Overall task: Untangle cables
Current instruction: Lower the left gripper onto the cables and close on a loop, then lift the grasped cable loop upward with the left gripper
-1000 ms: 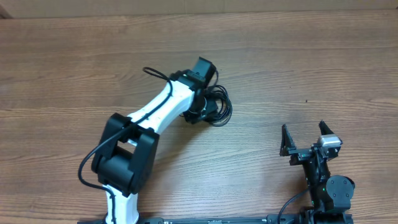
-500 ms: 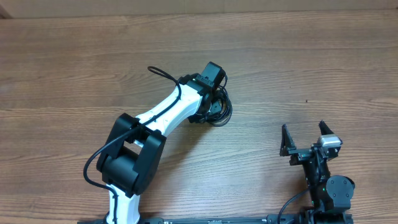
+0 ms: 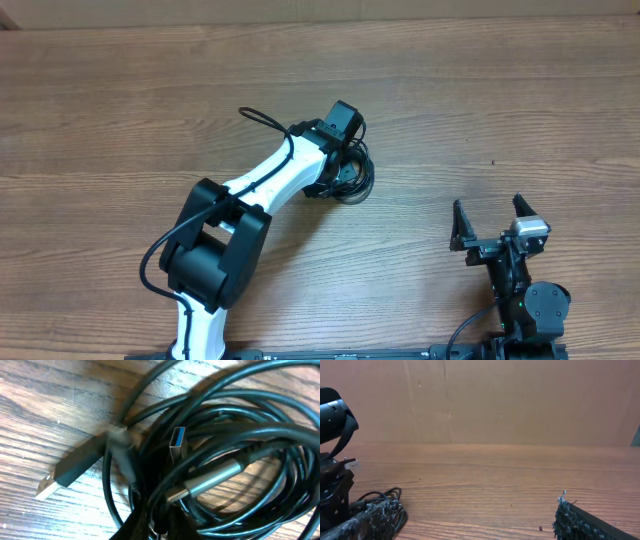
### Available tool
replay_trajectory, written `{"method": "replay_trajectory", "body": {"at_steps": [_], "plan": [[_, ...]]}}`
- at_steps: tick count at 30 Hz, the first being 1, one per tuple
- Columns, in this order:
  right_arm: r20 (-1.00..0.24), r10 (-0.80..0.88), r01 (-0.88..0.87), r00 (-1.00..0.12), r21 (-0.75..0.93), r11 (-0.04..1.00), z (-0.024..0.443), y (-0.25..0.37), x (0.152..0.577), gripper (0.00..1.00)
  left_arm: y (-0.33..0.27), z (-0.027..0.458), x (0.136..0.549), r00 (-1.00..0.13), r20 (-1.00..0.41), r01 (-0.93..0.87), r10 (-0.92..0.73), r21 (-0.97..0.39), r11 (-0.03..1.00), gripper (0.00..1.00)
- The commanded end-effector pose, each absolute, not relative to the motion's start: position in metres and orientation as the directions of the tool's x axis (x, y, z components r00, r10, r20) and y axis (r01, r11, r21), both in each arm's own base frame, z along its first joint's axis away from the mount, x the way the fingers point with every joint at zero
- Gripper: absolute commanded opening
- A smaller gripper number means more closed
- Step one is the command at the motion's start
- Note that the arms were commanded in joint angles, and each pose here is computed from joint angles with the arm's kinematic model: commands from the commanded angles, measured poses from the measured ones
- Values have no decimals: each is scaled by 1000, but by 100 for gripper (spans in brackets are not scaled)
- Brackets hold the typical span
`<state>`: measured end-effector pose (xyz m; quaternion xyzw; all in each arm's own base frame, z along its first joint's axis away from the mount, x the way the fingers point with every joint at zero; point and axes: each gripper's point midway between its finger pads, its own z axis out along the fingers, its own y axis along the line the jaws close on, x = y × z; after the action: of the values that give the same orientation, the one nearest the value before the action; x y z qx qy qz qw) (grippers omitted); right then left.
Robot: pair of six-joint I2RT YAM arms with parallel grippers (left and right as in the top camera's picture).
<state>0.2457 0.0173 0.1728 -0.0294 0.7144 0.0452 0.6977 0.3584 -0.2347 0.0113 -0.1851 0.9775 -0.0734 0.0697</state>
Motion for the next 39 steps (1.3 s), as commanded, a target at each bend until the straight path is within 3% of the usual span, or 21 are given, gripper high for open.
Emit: {"method": "replay_trajectory", "body": {"at_steps": [1, 3, 9, 25, 31, 39], "plan": [[-1000, 20, -107, -20, 22, 994, 171, 18, 246, 100, -227, 6, 361, -915, -113, -371, -388, -149, 917, 8], [-1000, 20, -107, -20, 22, 994, 171, 18, 246, 100, -227, 11, 362, -913, -113, -373, -393, -162, 913, 4], [-1000, 19, -107, -20, 21, 994, 171, 18, 246, 100, -235, 43, 369, -925, -134, -319, -357, -238, 917, 4], [-1000, 20, -107, -20, 22, 994, 171, 18, 246, 100, -234, 169, 368, -891, -341, -148, -300, -408, 901, 4], [-1000, 19, -107, -20, 21, 994, 171, 18, 246, 100, -227, 184, 362, -881, -362, -142, -305, -412, 900, 4], [-1000, 20, -107, -20, 22, 994, 171, 18, 246, 100, -204, 175, 357, -877, -390, -171, -281, -294, 941, 4]]}}
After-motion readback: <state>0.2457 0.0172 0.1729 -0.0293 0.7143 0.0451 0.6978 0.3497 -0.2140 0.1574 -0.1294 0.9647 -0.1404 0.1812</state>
